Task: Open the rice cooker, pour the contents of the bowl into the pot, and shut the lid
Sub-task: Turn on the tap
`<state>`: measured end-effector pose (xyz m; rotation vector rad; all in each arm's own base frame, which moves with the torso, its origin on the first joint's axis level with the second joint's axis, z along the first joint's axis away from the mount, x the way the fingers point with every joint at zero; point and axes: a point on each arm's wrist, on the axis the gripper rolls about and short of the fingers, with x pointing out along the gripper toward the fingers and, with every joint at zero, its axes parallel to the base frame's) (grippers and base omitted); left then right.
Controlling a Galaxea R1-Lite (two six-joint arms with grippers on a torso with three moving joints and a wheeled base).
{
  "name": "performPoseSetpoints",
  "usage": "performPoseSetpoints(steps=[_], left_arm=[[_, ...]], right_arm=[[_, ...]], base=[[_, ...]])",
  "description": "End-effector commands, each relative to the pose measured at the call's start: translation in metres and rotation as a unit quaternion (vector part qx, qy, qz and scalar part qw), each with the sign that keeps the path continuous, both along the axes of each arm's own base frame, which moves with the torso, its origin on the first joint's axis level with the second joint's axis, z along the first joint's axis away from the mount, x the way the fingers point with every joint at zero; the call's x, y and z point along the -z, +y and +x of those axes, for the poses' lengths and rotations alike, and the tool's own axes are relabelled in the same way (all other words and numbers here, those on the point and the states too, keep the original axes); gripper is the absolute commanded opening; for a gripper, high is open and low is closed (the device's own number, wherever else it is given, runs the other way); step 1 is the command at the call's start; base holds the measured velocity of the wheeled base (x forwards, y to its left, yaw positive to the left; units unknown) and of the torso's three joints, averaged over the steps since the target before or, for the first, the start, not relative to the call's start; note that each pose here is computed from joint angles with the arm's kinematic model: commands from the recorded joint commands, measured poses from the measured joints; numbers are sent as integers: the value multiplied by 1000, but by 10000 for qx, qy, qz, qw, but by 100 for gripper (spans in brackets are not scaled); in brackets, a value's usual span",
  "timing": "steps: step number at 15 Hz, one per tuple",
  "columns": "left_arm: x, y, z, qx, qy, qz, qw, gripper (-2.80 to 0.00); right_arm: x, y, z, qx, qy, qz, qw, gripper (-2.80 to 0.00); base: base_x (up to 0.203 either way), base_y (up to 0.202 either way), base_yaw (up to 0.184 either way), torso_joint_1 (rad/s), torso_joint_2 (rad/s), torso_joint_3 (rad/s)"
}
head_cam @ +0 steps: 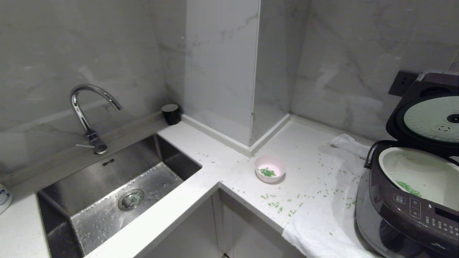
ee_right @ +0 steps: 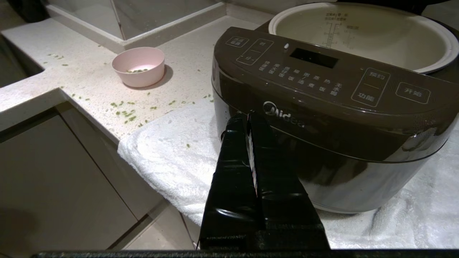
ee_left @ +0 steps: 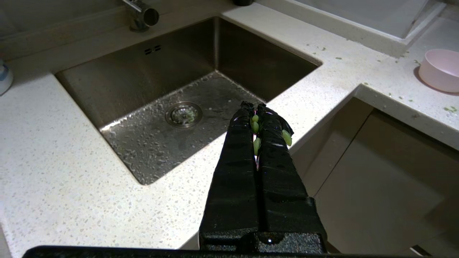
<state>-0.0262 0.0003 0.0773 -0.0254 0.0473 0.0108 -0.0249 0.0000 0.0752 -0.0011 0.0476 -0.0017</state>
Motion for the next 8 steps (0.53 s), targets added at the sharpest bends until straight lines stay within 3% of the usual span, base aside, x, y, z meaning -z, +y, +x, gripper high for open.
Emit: performPoseSetpoints(steps=[1,3,8], left_arm=[[0,0,0,-3,3,-2,10000,-280],[0,0,0,-3,6,-2,10000,-280],[0,0,0,-3,3,-2,10000,-280]], right_arm=[[0,0,0,-1,0,-1,10000,-280],[0,0,0,-1,0,6,10000,-280],[0,0,0,0,-8,13,10000,-280]], base=[[0,0,0,0,0,0],[62,37,-6,-12,1,0],[191,34,1,3,3,1]])
